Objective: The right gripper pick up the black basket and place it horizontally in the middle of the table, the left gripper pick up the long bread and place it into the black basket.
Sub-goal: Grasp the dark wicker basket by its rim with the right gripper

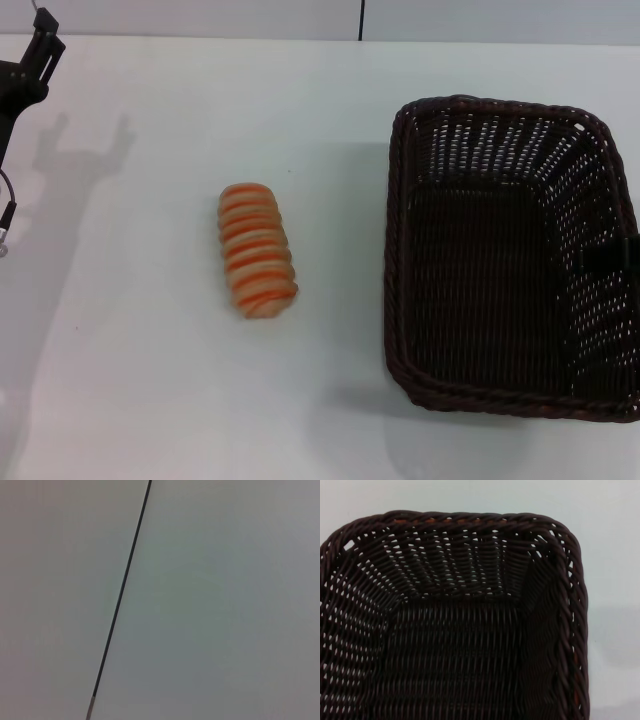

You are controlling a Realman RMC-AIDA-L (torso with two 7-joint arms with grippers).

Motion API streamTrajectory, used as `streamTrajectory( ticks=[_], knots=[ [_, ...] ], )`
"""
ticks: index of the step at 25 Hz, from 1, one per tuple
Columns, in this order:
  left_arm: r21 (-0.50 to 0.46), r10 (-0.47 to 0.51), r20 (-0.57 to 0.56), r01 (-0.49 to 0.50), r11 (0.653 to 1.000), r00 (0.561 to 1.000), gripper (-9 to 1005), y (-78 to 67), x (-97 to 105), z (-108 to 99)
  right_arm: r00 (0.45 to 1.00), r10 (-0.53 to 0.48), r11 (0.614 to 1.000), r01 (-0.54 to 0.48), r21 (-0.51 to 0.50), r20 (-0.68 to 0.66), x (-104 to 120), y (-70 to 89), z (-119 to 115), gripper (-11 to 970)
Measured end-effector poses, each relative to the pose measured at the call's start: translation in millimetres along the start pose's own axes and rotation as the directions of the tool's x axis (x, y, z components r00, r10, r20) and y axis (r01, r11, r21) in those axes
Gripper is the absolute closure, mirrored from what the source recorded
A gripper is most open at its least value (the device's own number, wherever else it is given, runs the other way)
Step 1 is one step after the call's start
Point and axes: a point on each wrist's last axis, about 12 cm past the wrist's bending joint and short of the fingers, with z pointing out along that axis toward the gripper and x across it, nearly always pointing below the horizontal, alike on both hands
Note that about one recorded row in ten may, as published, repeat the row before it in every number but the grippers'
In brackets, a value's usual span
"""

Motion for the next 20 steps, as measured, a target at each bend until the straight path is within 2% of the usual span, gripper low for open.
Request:
streamTrajectory(
  ticks=[12, 20],
  knots=[
    [-0.014, 0.003, 0.007, -0.003, 1.000, 1.000, 126, 3.9, -2, 1, 0.999, -0.032, 0.999, 0.032, -0.018, -0.004, -3, 11.0, 9, 257],
    [-0.018, 0.006, 0.008, -0.006, 1.000, 1.000, 126, 5.7, -3, 2, 1.000, -0.026, 0.999, 0.026, -0.019, 0.004, -4, 10.1, 11, 268]
  ],
)
